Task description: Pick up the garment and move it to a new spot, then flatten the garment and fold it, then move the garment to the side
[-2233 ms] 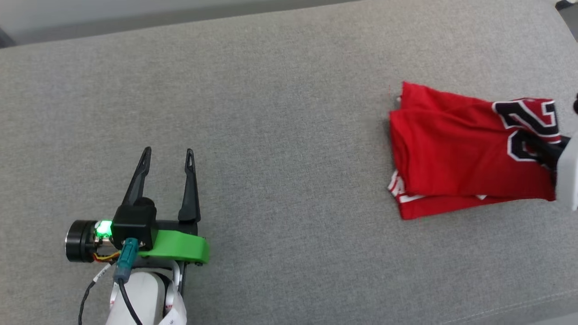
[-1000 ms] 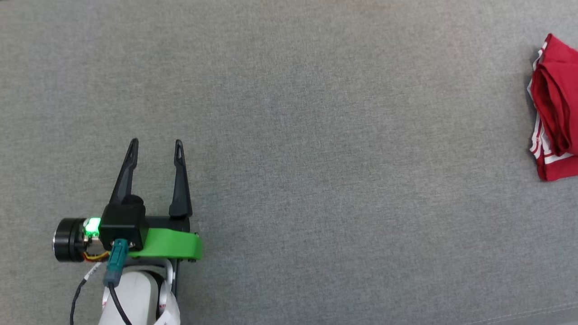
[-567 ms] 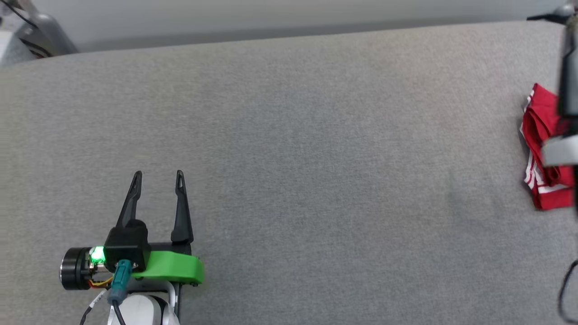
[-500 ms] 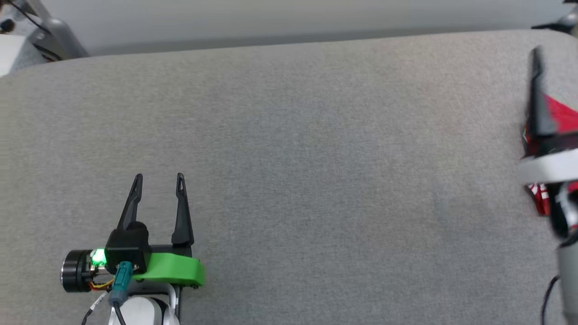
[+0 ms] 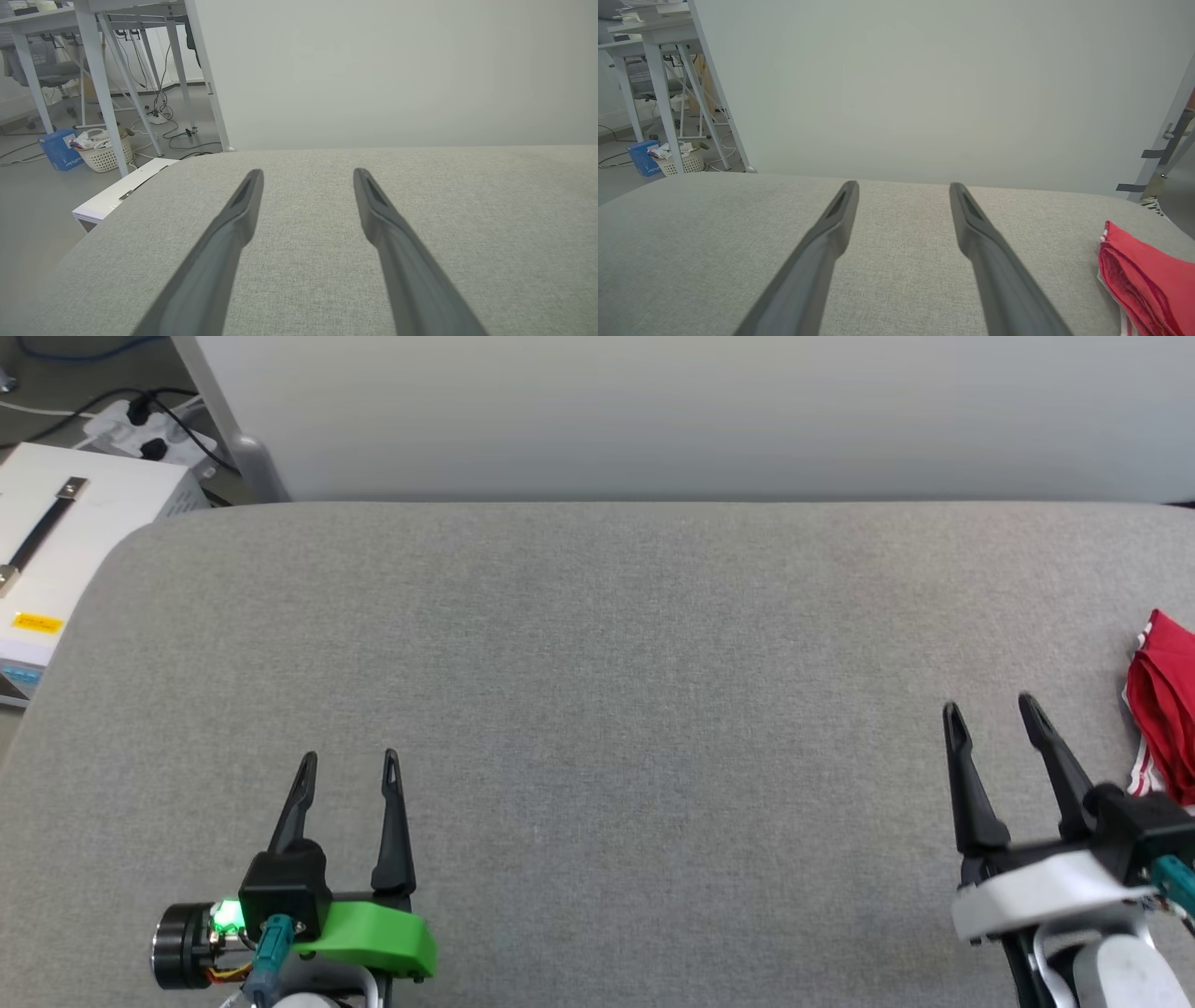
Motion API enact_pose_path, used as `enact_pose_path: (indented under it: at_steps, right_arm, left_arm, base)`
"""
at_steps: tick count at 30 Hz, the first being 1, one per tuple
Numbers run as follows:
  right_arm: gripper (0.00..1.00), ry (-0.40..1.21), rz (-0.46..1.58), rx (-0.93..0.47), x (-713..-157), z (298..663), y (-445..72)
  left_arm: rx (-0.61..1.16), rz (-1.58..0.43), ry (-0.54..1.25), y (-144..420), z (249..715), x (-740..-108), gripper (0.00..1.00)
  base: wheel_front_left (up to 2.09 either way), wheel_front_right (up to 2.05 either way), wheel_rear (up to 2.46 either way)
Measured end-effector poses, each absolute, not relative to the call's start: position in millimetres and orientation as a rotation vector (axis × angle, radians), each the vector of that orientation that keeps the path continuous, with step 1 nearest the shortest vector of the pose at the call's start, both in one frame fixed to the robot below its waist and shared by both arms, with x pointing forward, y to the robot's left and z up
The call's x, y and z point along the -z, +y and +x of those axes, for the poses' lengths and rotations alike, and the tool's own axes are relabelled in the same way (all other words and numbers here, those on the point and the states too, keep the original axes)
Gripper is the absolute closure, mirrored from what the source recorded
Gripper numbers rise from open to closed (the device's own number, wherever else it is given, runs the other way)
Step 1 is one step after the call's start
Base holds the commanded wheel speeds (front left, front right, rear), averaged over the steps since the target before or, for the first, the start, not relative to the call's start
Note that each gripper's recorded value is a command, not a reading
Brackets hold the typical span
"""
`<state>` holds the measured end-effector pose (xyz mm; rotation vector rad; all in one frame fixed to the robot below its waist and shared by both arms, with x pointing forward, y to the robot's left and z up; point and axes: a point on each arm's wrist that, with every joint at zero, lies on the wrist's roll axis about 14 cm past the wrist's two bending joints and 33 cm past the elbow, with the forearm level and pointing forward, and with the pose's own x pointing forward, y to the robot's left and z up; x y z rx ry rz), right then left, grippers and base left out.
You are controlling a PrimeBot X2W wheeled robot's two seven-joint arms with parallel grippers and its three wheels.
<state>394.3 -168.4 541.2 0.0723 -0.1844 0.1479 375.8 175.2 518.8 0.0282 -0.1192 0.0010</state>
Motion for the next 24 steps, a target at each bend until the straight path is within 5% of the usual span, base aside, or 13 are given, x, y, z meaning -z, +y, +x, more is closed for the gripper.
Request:
enact_pose_path:
  at_steps: [18, 19, 24]
  right_arm:
    - [0.0, -0.15, 0.09, -0.128, -529.1, 363.1, -169.2]
    - [1.0, -0.149, 0.089, -0.128, -528.9, 362.9, -169.3]
    - [1.0, -0.146, 0.089, -0.127, -528.6, 362.8, -169.5]
  left_arm:
    - [-0.012, 0.0, -0.099, 181.0, 357.7, -513.3, 0.0]
    - [-0.013, 0.0, -0.099, 181.3, 357.6, -513.1, 1.0]
    - [-0.013, 0.001, -0.097, 181.1, 357.8, -513.0, 1.0]
  base:
    - [0.0, 0.0, 0.0]
    - [0.0, 0.0, 0.0]
    - [0.0, 0.0, 0.0]
